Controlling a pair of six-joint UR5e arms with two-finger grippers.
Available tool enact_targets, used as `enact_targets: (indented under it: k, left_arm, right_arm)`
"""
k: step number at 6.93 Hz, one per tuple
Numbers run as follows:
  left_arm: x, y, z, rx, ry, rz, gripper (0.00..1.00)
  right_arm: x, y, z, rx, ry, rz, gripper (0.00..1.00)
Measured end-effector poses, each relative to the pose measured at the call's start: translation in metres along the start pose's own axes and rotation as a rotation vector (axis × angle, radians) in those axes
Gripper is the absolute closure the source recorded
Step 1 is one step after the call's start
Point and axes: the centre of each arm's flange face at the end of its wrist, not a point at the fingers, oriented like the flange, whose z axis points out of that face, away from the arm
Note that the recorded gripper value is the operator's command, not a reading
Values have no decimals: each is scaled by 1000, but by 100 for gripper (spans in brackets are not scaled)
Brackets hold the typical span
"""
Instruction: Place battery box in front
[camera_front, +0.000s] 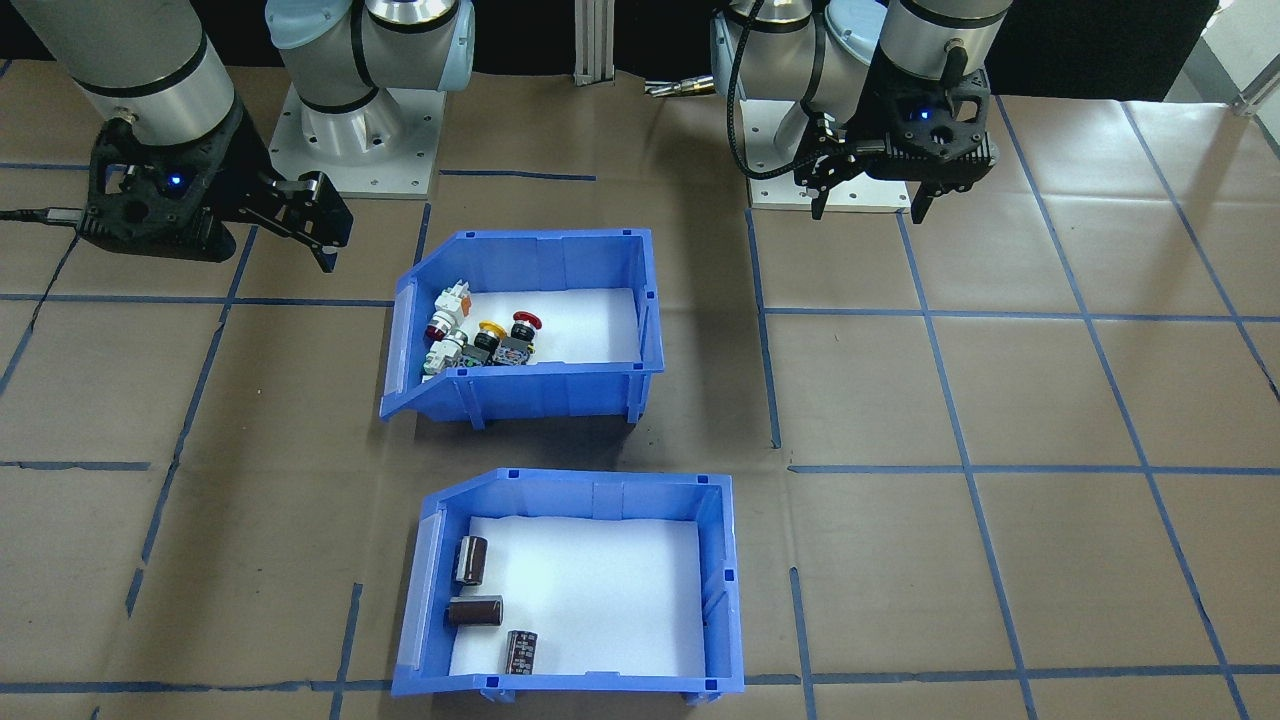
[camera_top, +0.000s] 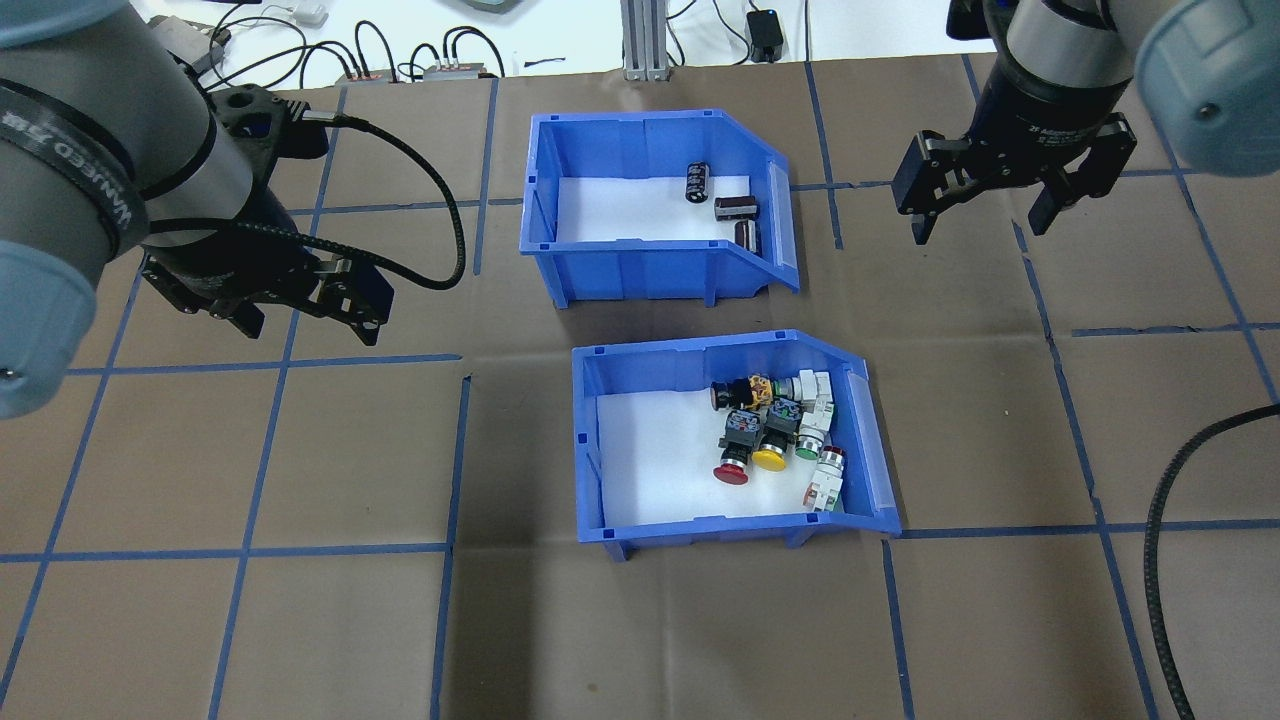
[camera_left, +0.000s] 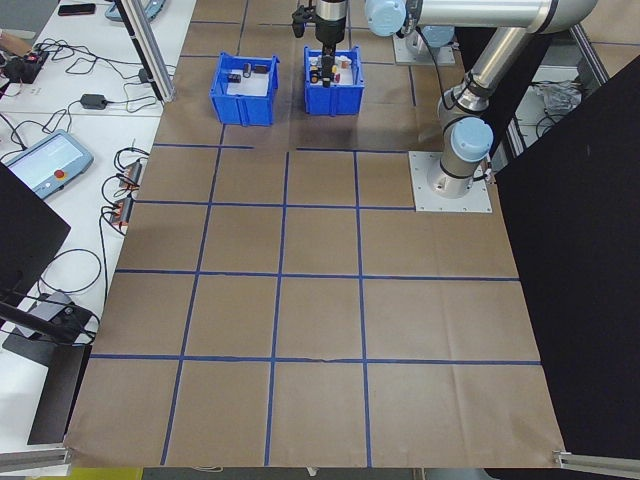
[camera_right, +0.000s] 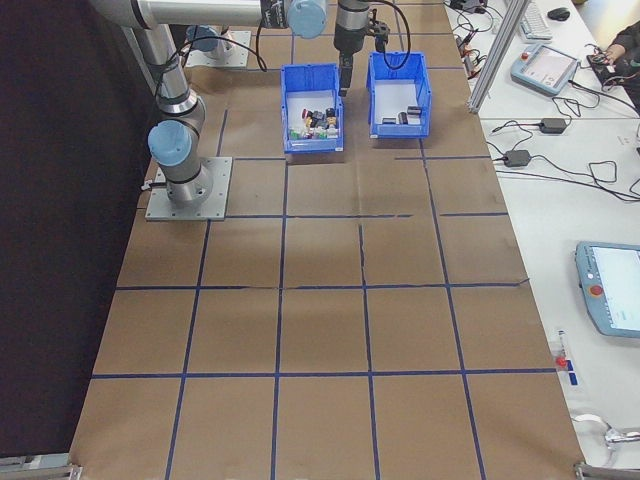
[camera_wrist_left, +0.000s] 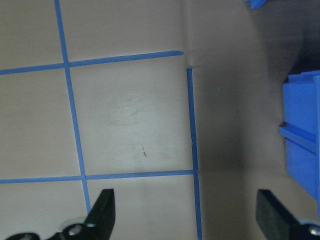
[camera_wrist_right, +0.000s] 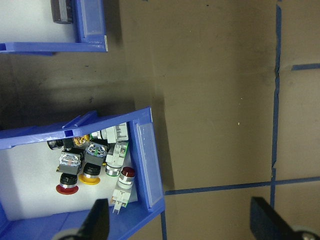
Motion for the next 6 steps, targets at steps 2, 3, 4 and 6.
enact_targets:
  k: [2,3,4,6]
  left_arm:
    - [0,0,0,0,2,0,0]
    - [0,0,1,-1,2,-1,0]
    - [1,0,1,-2,3,-1,0]
    - [1,0,1,-2,7,-4,0]
  right_arm:
    - [-5,2,3,-18,-19,33,0]
    - [-4,2,2,-16,-16,35,0]
    - [-4,2,2,-14,-15,36,0]
    - [-4,3,2,-12,-14,36,0]
